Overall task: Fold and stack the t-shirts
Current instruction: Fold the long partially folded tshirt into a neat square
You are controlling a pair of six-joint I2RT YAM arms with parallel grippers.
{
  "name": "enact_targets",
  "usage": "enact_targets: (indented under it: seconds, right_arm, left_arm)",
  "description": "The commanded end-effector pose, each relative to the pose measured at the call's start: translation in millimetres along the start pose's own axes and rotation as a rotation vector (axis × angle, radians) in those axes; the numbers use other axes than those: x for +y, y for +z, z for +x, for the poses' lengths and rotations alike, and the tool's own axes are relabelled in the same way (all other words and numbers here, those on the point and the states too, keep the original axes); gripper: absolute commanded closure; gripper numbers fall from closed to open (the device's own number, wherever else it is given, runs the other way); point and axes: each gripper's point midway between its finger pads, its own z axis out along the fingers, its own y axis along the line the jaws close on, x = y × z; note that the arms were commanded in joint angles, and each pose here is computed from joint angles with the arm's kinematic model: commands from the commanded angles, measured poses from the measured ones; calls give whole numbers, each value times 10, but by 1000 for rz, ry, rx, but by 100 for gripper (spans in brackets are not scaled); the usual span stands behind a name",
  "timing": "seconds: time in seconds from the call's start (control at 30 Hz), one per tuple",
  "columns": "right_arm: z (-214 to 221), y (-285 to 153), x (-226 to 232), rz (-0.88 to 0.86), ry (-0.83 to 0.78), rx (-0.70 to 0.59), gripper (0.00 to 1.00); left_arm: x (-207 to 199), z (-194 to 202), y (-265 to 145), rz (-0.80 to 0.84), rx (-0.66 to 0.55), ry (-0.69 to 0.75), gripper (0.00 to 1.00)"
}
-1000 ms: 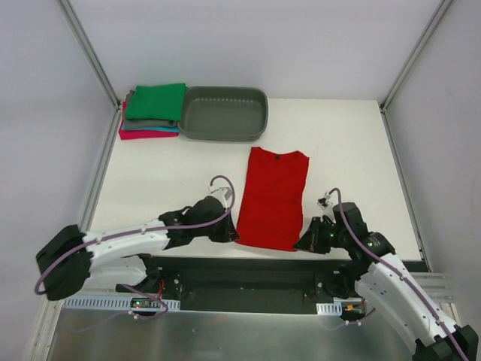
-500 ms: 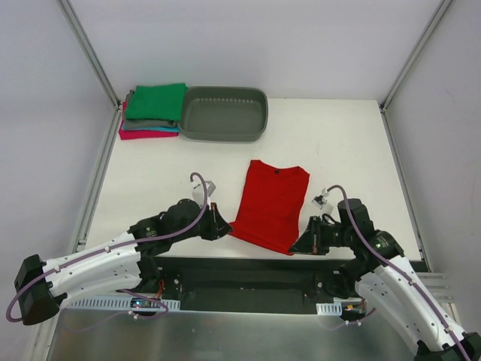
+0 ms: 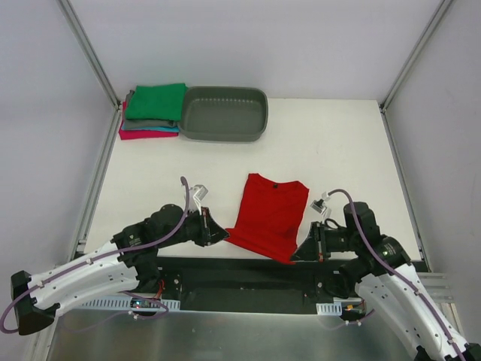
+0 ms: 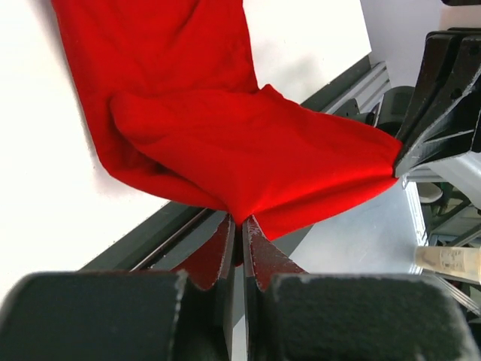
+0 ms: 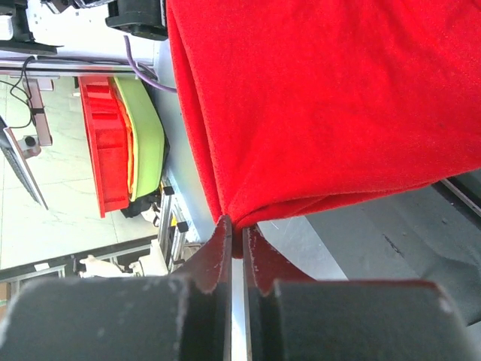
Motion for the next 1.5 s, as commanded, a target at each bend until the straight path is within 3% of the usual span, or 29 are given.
enact_targets:
  seconds: [0.0,0.3,0.53,0.8,1.1,1.47]
  right_arm:
    - [16,-86,217,-52,-19,4,99]
    - [-558,-135,-146,270,-69,-186,99]
    - [-1000,-224,-464,493,-77,-297,99]
    - [-1461,-391,-528,555,-61,-439,100]
    - [-1716,-406,-638,575,-37,-434,100]
    - [-2118,-512,-1098,683,50,-504,99]
  left_arm:
    - [132,-213,-21,-102,-91,21,100]
    - [207,-902,179,-349,-252,88,100]
    - [322,-1329,481,-454,-249,89,100]
    - [305,-1579,739,-458,-225,121,100]
    - [404,-1854,942,-494,-246,116,100]
    - [656,-2089,1482,-545,-179,129,100]
